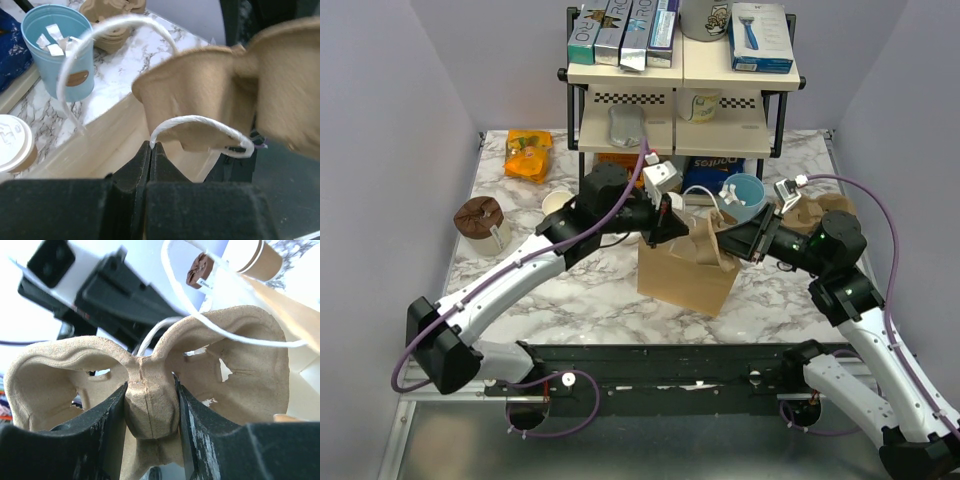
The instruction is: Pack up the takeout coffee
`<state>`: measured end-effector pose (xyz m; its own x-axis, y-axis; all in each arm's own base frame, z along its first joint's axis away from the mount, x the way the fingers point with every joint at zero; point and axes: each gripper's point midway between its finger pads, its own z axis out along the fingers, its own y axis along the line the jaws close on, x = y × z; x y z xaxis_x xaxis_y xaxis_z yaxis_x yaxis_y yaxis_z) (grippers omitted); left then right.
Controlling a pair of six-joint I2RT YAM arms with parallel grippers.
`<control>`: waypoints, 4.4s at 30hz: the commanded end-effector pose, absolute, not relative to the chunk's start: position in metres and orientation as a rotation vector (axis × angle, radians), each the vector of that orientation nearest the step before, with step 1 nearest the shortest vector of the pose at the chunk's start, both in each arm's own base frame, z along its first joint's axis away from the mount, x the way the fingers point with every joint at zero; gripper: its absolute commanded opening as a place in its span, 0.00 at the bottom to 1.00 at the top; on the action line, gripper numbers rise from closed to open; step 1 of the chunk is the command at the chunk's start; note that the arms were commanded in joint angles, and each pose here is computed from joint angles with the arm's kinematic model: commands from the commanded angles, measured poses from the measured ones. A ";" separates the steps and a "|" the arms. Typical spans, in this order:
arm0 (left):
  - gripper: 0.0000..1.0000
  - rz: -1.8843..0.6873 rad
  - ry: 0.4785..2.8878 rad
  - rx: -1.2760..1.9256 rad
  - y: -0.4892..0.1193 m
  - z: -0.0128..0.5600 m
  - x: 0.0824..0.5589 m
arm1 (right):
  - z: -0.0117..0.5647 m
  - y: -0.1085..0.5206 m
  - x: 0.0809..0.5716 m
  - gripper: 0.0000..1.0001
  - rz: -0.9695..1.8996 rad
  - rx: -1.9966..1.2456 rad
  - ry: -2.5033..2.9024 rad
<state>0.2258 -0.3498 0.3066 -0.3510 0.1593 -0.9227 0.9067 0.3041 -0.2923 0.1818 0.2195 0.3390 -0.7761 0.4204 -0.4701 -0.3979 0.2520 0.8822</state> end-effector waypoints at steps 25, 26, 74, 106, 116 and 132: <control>0.00 -1.252 1.440 0.886 -0.348 0.353 0.125 | 0.299 0.152 0.240 0.49 0.865 0.255 2.073; 0.00 -1.239 1.461 0.856 -0.353 0.352 0.128 | 0.296 0.151 0.241 0.49 0.848 0.261 2.077; 0.99 -0.862 1.979 0.480 -0.328 0.296 0.208 | 0.263 0.151 0.151 0.44 0.891 -0.146 2.171; 0.08 -1.044 1.852 0.603 -0.361 0.306 0.193 | 0.276 0.133 0.192 0.45 0.740 0.146 2.144; 0.00 -1.020 1.931 0.483 -0.367 0.301 0.199 | 0.257 0.147 0.205 0.47 0.668 -0.065 2.121; 0.00 -0.991 1.936 0.494 -0.347 0.289 0.206 | 0.233 0.126 0.201 0.47 0.435 0.005 2.194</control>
